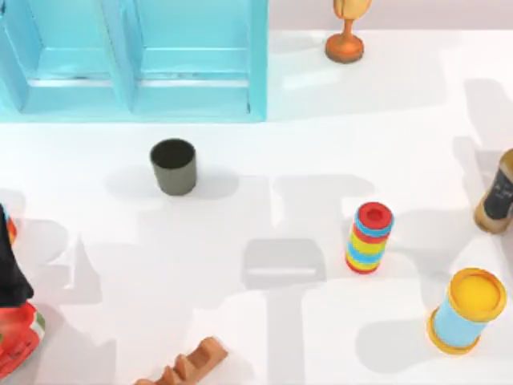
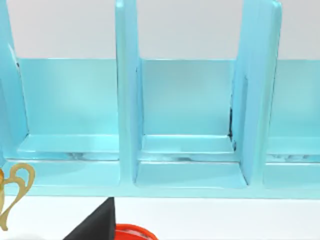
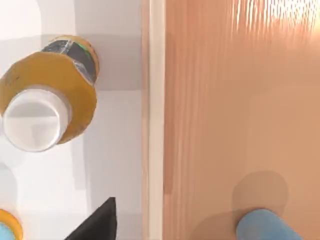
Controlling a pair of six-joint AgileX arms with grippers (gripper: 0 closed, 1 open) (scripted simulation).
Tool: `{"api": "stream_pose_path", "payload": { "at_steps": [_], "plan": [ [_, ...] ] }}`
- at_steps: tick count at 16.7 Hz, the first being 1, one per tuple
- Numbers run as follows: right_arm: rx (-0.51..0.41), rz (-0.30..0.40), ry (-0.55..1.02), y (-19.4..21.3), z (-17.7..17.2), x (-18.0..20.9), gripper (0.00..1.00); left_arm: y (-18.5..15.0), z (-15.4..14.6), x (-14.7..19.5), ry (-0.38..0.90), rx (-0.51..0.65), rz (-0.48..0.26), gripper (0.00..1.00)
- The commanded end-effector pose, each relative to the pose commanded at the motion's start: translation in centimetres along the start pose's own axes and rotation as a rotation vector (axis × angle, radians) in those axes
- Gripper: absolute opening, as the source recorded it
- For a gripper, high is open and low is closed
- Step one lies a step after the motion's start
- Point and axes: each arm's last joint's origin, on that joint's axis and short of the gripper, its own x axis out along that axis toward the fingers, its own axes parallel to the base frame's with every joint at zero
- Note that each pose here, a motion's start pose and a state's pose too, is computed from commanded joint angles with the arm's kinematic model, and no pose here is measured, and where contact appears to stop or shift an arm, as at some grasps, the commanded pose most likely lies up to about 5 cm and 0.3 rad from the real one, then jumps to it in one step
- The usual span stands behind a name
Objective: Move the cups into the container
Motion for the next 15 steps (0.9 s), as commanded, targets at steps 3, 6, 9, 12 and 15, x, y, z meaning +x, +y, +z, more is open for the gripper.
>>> {"api": "stream_pose_path", "payload": {
  "at_steps": [3,6,9,12,15],
  "plan": [
    [-0.03,-0.036,-0.078,12.0,4.8,0.6,1.0,0.0,0.0,0.0,0.0,0.0,0.0,1.0],
    [-0.048,-0.026,-0.188,25.6,4.8,1.7,1.0,0.0,0.0,0.0,0.0,0.0,0.0,1.0],
    [-0.025,0.033,-0.303,35.9,1.8,2.7,1.0,0.0,0.0,0.0,0.0,0.0,0.0,1.0],
    [0.018,0.102,-0.387,41.5,-1.0,3.4,1.0,0.0,0.0,0.0,0.0,0.0,0.0,1.0],
    [0.053,0.135,-0.422,43.5,-2.0,3.9,1.0,0.0,0.0,0.0,0.0,0.0,0.0,1.0]
  ]
}}
